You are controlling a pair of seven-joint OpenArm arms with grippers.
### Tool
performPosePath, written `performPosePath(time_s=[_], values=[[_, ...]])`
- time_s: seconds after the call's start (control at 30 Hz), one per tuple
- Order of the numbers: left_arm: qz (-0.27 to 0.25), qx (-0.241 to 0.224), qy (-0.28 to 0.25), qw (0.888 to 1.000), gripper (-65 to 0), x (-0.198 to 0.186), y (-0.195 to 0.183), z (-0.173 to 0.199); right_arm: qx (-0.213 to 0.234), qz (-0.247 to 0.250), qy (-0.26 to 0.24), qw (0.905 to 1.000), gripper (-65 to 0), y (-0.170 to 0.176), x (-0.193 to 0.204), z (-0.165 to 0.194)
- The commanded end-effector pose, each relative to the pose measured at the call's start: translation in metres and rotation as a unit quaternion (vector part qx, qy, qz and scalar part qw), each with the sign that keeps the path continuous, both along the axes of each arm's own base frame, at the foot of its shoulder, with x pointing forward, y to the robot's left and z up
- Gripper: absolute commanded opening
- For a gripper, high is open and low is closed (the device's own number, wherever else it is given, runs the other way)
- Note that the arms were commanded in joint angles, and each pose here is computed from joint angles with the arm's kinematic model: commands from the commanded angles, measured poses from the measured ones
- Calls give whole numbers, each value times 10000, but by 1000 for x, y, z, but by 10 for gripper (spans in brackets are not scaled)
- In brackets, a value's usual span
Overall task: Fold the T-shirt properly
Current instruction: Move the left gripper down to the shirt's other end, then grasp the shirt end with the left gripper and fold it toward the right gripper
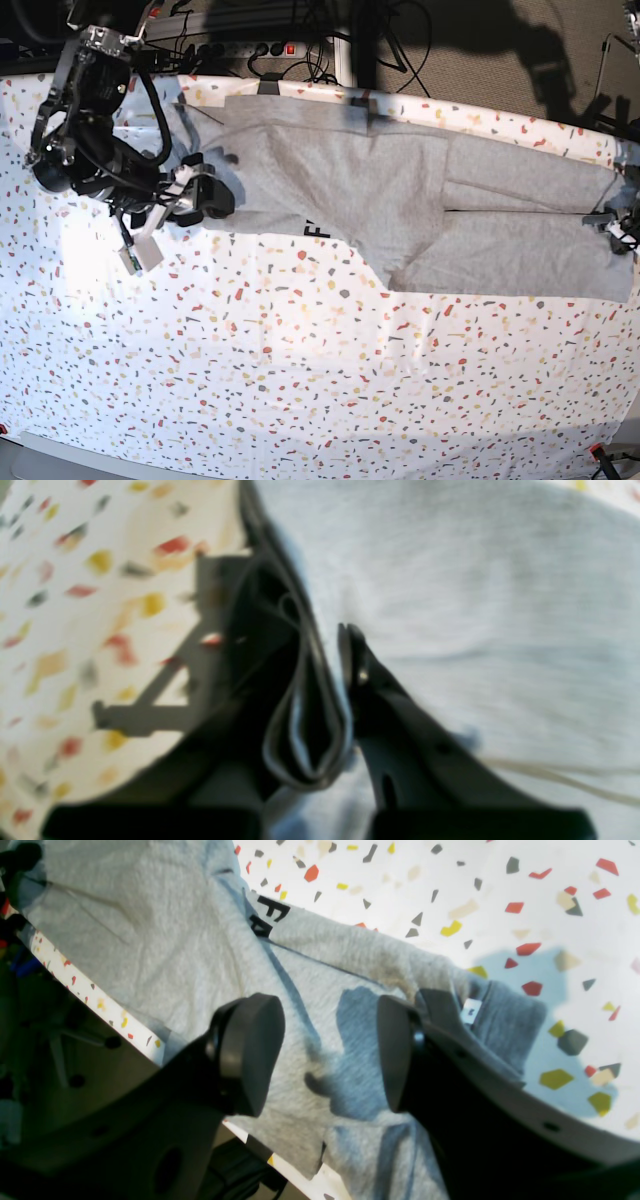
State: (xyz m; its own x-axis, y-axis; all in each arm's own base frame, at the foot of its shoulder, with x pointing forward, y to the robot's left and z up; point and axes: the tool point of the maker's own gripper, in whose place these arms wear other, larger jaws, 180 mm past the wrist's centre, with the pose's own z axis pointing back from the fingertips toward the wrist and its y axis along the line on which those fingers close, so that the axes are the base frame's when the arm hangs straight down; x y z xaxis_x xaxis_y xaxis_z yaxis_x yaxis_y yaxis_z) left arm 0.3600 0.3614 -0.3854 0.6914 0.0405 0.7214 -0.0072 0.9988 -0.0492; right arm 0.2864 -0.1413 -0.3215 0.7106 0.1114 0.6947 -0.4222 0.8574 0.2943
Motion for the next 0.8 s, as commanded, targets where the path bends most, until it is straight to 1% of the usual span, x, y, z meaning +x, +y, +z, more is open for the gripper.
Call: performPosePath(time_s=[0.0, 0.1, 0.17, 0.27, 0.37, 0.53, 0.7, 0.77], values=[[-146, -60, -422, 9990, -650, 13, -2, 28, 39, 36, -291, 9996, -310, 1, 8, 15], [-550, -369, -551, 9963, -650, 6, -35, 41, 33, 35, -290, 9996, -310, 0, 8, 14], [-848, -471, -549, 9938, -650, -3, -58, 47, 33, 35, -290, 9996, -310, 0, 8, 14], [-1263, -771, -697, 9865, -650, -18, -95, 60, 44, 36, -297, 9995, -310, 1, 8, 15], [-1599, -964, -919, 9781, -650, -29, -133, 71, 81, 33, -299, 9995, -310, 3, 8, 15], [-1850, -1699, -1399, 9578, -650, -36, -203, 89, 223, 33, -304, 9993, -310, 11, 8, 15], [-1975, -2280, -1343, 9439, -650, -42, -254, 85, 253, 44, -313, 9992, -310, 12, 8, 16], [-2037, -2277, -1292, 9434, -650, -44, -267, 80, 253, 44, -314, 9992, -310, 12, 8, 16]])
